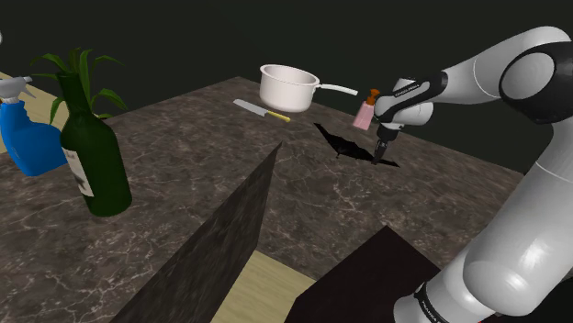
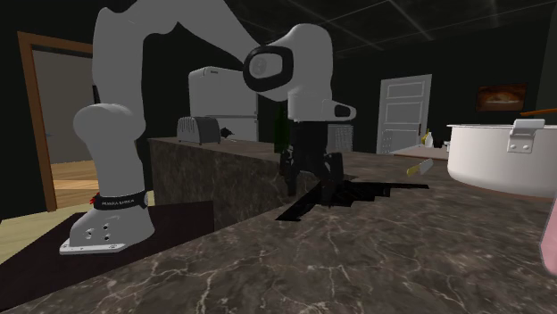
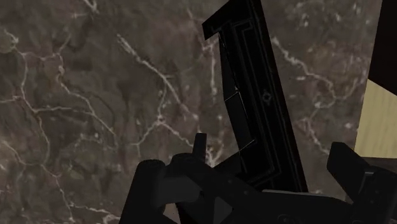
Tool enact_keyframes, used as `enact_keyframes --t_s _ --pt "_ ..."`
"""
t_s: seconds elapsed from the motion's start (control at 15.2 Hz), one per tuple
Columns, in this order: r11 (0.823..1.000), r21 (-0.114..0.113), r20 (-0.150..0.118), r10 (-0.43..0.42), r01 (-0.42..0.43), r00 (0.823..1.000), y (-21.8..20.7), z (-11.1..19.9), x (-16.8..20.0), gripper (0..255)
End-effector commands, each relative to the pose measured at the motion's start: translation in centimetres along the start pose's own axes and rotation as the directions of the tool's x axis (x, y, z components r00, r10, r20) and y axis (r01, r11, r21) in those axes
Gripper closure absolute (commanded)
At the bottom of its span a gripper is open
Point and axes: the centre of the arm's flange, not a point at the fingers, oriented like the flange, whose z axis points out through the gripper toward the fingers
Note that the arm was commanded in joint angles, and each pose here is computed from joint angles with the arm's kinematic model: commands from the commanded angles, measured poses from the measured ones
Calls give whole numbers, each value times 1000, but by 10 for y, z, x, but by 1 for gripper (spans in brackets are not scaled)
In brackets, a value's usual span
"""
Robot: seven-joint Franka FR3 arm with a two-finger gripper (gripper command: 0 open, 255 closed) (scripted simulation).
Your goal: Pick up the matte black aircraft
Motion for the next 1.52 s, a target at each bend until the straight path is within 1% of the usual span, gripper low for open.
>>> enact_keyframes --t_s 0.0,0.2,0.33,0.4,0.99,1.45 --pt "1000 0 0 -1 1 1000 -1 10 -1 0" --pt "1000 0 0 -1 1 1000 -1 23 0 0" --pt "1000 0 0 -1 1 1000 -1 23 0 0" --pt "1000 0 0 -1 1 1000 -1 23 0 255" --pt "1000 0 0 -1 1 1000 -1 23 0 255" --pt "1000 0 0 -1 1 1000 1 -13 -2 255"
